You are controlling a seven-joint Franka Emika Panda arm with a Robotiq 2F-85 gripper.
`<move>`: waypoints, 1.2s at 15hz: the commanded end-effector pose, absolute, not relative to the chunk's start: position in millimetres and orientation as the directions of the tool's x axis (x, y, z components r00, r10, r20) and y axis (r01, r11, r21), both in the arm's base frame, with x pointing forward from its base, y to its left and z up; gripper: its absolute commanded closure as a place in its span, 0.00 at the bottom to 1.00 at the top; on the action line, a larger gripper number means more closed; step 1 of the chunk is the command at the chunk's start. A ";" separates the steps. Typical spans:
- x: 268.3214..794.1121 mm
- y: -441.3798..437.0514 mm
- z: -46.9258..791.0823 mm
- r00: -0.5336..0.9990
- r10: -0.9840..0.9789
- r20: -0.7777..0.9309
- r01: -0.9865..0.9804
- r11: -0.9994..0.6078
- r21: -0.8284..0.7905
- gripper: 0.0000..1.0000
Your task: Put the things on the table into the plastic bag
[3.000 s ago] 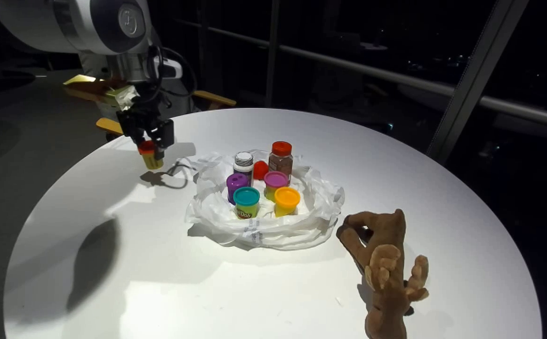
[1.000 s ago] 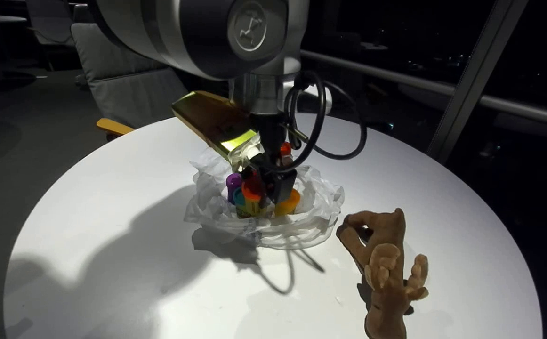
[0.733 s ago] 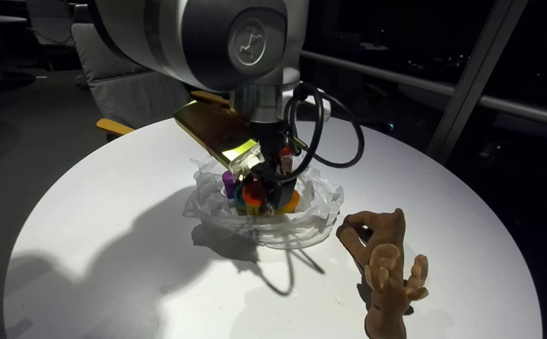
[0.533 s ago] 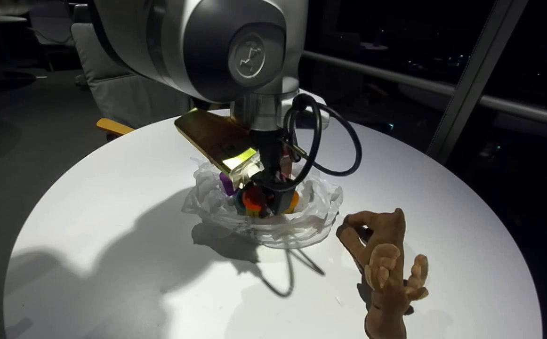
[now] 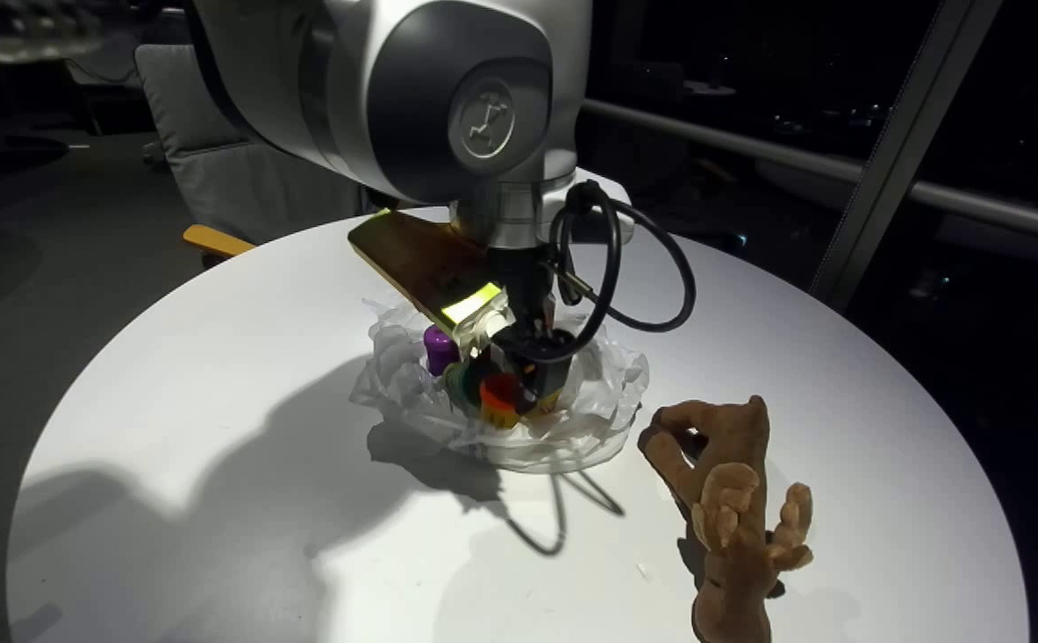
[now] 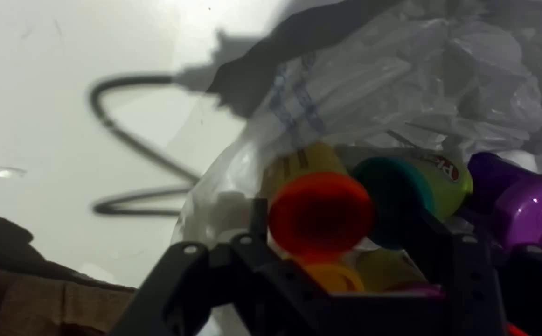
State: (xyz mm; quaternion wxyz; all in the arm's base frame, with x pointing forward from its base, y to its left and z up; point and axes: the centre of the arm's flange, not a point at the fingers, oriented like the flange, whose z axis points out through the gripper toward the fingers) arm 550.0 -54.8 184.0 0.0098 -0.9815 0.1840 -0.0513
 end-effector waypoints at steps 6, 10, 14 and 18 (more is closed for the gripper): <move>544.9 -131.6 274.5 0.882 -0.436 0.178 -0.442 -0.897 -0.008 0.00; 541.7 -186.5 253.6 0.900 -0.415 0.136 -0.429 -0.897 0.105 0.00; 552.3 -209.9 221.6 0.906 -0.399 0.142 -0.419 -0.892 0.169 0.00; 571.6 -221.0 206.5 0.902 -0.396 0.169 -0.425 -0.884 0.194 0.00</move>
